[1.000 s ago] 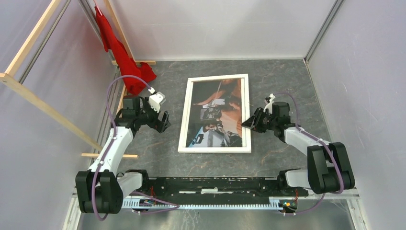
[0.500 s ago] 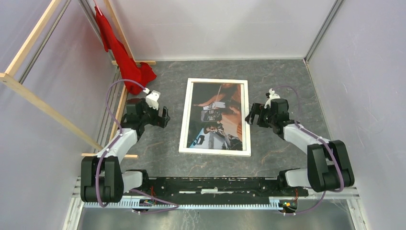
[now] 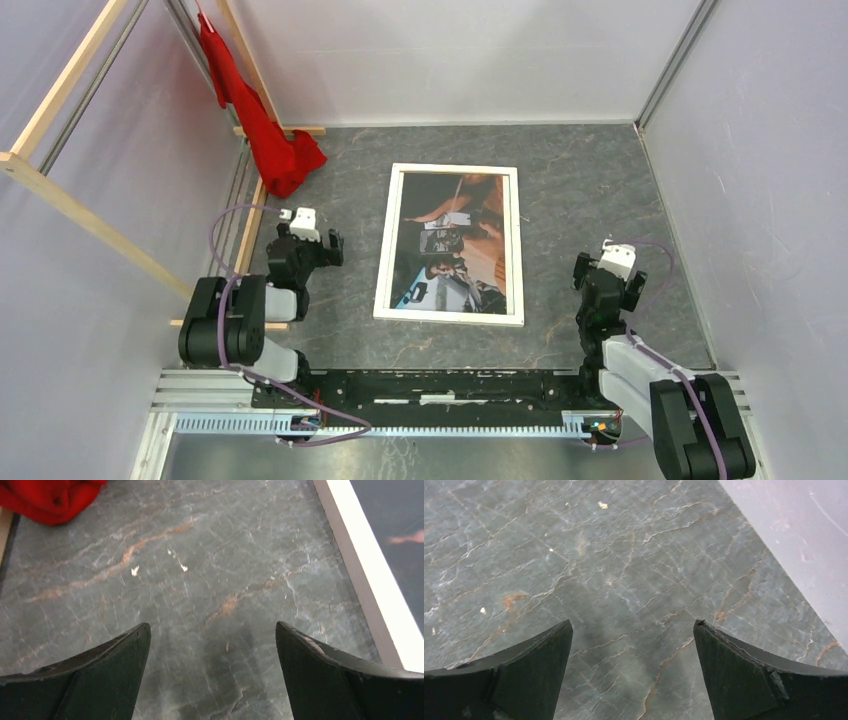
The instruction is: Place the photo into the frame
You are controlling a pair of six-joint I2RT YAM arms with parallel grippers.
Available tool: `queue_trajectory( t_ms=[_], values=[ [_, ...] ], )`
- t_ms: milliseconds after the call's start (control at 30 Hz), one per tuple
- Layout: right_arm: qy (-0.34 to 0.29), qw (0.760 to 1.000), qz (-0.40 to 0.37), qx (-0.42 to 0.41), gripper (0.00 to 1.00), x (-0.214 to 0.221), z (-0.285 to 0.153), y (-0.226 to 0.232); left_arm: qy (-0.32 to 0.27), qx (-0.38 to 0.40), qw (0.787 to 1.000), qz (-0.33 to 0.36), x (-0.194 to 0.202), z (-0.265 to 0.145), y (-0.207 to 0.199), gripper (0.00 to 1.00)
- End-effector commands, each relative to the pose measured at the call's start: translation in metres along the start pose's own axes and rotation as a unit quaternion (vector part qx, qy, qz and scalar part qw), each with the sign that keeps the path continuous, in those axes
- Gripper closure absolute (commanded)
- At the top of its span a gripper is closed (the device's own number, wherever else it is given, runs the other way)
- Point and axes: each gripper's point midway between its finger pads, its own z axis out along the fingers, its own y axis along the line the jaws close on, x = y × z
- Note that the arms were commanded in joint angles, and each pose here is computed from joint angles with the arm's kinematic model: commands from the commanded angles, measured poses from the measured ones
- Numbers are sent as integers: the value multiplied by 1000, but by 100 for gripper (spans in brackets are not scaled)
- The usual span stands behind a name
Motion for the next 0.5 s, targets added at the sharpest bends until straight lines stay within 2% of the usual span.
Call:
queue_trajectory(
  t_ms=[0,100,267,367,433,467],
  values=[
    [-119,991,49,39,2,-30,-5,-20,-144,-11,989,5,-41,-13,2,0],
    [-152,987,45,27,2,-37,-9,-20,-140,-3,990,12,-38,-15,-2,0],
    [-169,985,20,7,2,-49,-3,-8,-144,-8,990,11,-39,-16,0,0],
    [-163,984,-32,-64,2,-49,3,22,-126,-10,992,6,-37,-8,3,0],
    [-198,977,-31,-73,2,-58,-5,21,-112,-13,994,1,-35,-1,5,0],
    [-191,977,-41,-88,2,-56,-3,28,-114,-14,993,1,-36,-1,5,0]
  ],
)
